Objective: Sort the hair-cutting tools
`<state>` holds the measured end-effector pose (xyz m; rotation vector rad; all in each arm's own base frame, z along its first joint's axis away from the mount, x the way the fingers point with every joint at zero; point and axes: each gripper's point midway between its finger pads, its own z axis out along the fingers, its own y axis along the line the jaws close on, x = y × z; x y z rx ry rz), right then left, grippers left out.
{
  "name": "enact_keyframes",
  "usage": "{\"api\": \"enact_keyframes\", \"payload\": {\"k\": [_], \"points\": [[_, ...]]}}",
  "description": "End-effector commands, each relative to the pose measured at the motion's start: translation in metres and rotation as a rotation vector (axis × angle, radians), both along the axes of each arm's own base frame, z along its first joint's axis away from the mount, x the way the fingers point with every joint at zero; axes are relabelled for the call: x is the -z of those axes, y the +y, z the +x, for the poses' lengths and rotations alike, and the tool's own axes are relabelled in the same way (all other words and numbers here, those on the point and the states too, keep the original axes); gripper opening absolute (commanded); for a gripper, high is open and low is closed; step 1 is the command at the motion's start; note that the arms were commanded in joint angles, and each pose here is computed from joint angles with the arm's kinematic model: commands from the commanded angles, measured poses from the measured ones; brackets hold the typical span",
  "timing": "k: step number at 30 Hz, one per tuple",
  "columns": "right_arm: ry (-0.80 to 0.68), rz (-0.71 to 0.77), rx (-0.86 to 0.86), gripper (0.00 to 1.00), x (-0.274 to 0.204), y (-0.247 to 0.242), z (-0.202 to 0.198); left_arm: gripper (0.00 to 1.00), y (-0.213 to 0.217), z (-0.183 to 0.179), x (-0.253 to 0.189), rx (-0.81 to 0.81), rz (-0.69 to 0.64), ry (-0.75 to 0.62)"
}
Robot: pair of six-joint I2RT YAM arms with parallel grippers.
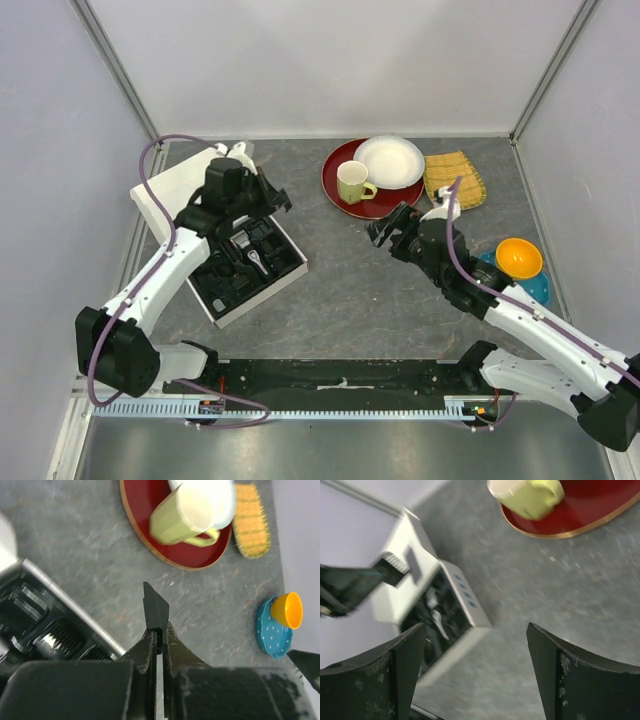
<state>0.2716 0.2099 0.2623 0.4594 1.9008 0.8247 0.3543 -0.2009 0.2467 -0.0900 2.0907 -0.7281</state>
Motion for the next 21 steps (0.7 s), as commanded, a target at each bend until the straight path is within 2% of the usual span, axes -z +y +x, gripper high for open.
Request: {"api": "enact_keyframes", "payload": {"k": [1,3,9,15,21], "points": [[0.109,-0.190,-0.126,0.88,0.070,-0.001,-0.019,0.02,0.023,-0.017,0.026,0.019,-0.088,0.169],[0.172,-0.251,-0.163,0.88,0.104,-0.005,-0.030,0.02,0.039,-0.013,0.033,-0.003,-0.098,0.200],[0.252,-0.317,-0.190,0.90,0.155,-0.024,-0.056,0.02,0.065,-0.003,0.044,-0.007,-0.130,0.267],[0.304,-0.329,-0.228,0.89,0.179,-0.030,-0.073,0.02,0.081,0.002,0.067,0.003,-0.138,0.346],[0.353,-0.368,-0.222,0.89,0.202,-0.041,-0.083,0.02,0.096,0.010,0.086,-0.018,-0.080,0.398]]}}
